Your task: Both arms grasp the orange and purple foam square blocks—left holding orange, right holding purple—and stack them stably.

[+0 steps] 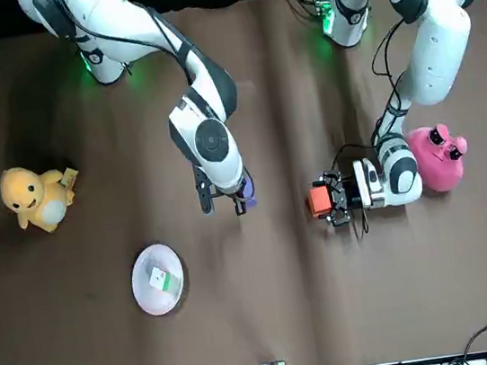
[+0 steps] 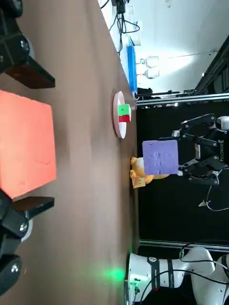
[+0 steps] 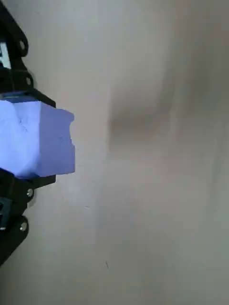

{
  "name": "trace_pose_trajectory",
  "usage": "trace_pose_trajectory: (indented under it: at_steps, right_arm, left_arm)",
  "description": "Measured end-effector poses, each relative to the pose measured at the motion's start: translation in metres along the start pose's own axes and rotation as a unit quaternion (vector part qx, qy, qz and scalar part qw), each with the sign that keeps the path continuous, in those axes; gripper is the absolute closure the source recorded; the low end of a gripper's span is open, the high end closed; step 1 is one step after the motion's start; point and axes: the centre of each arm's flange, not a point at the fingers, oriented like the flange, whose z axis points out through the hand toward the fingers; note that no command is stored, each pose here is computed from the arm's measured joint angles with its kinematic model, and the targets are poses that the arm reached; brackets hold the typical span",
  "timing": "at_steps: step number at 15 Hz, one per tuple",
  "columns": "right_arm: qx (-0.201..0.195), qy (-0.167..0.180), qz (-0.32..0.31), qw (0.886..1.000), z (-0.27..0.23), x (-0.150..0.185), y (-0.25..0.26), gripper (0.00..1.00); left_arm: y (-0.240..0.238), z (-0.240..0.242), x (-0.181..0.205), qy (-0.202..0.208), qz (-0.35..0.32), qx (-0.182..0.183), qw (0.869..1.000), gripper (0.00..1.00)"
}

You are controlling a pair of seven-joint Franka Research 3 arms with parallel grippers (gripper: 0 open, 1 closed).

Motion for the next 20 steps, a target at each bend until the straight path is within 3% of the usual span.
trace_pose_trajectory:
  at_steps: [14, 17, 20]
  right_arm:
    - [0.0, 0.0, -0.004, 1.0, 0.0, -0.002, 0.001, 0.42]
    - [0.0, 0.0, -0.004, 1.0, 0.0, -0.002, 0.001, 0.42]
    - [0.0, 0.0, -0.005, 1.0, 0.0, -0.002, 0.001, 0.42]
  left_arm:
    - [0.002, 0.006, -0.019, 0.003, -0.008, -0.002, 1.0, 0.04]
    - [0.001, 0.006, -0.019, 0.003, -0.008, -0.001, 1.0, 0.33]
    - [-0.008, 0.005, -0.014, 0.003, 0.003, 0.001, 1.0, 0.36]
